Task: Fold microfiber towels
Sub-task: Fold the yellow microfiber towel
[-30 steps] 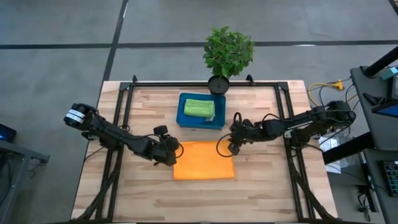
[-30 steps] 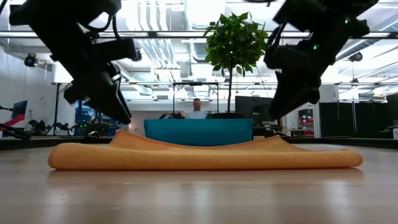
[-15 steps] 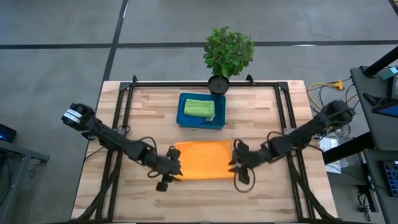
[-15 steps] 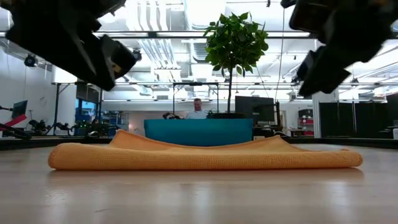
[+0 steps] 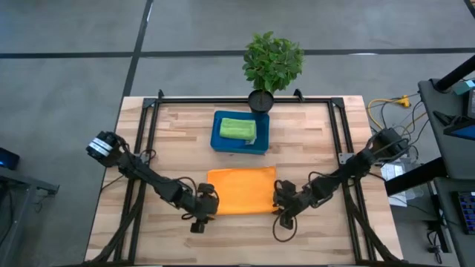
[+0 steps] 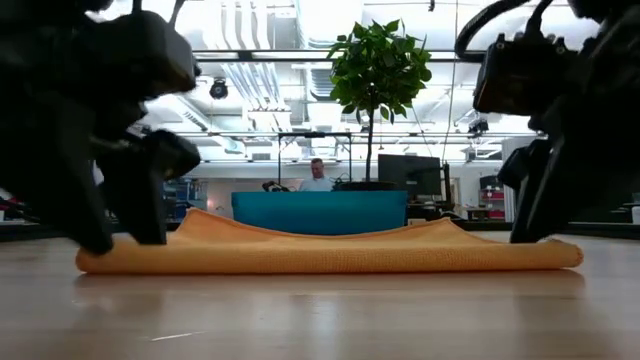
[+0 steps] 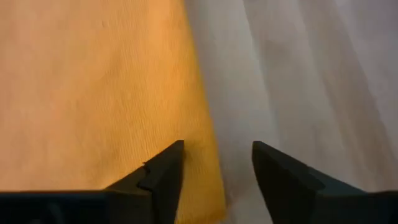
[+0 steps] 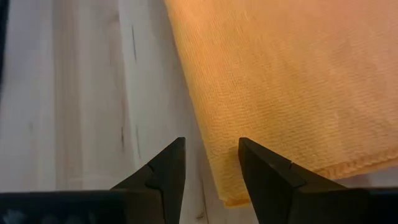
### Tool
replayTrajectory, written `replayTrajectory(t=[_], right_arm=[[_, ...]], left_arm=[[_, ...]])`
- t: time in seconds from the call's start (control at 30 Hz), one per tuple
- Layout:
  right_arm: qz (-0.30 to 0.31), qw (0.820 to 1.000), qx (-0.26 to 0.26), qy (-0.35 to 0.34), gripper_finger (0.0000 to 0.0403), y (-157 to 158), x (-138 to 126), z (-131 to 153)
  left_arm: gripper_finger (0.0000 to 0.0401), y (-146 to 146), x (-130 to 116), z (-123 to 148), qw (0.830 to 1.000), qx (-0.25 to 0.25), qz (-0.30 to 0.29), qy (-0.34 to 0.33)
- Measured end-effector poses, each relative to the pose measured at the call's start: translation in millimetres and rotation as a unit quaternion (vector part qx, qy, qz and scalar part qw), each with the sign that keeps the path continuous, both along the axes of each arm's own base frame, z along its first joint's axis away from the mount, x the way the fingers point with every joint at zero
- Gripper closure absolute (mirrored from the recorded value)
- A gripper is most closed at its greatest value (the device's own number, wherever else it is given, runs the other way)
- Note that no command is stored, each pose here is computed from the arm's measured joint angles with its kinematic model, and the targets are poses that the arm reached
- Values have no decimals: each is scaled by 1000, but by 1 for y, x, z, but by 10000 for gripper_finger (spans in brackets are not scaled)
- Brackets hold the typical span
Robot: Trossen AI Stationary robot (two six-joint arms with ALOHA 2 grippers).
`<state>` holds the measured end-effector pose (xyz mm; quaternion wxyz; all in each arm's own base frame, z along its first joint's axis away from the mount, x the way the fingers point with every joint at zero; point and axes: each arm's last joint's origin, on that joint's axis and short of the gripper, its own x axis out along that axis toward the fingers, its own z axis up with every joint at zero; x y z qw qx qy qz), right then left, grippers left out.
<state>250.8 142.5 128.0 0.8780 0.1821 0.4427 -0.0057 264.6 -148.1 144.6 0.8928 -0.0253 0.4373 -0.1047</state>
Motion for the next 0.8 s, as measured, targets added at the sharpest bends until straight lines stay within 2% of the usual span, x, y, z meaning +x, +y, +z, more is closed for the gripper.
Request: replayTrajectory(t=[0.2,0.37,0.43,0.53,0.7,0.73,0.8], right_arm=[[41,998,-38,12,259,3,-1,-11],[59,996,-67,25,275,7,-2,-22],[62,995,-74,25,291,9,-3,-24],[64,995,-78,29,327,10,-4,-25],[65,995,-60,38,387,11,-7,-23],[64,996,-56,36,389,11,-8,-20],[62,996,-48,35,391,13,-9,-17]], left_arm=[[174,-4,3,-17,999,-2,19,28],[178,-6,6,-39,997,14,32,63],[195,-7,6,-46,996,20,40,80],[244,-9,6,-49,993,35,51,102],[370,-13,3,-47,992,37,41,115],[385,-14,2,-45,992,34,39,114],[390,-15,2,-37,994,28,36,103]])
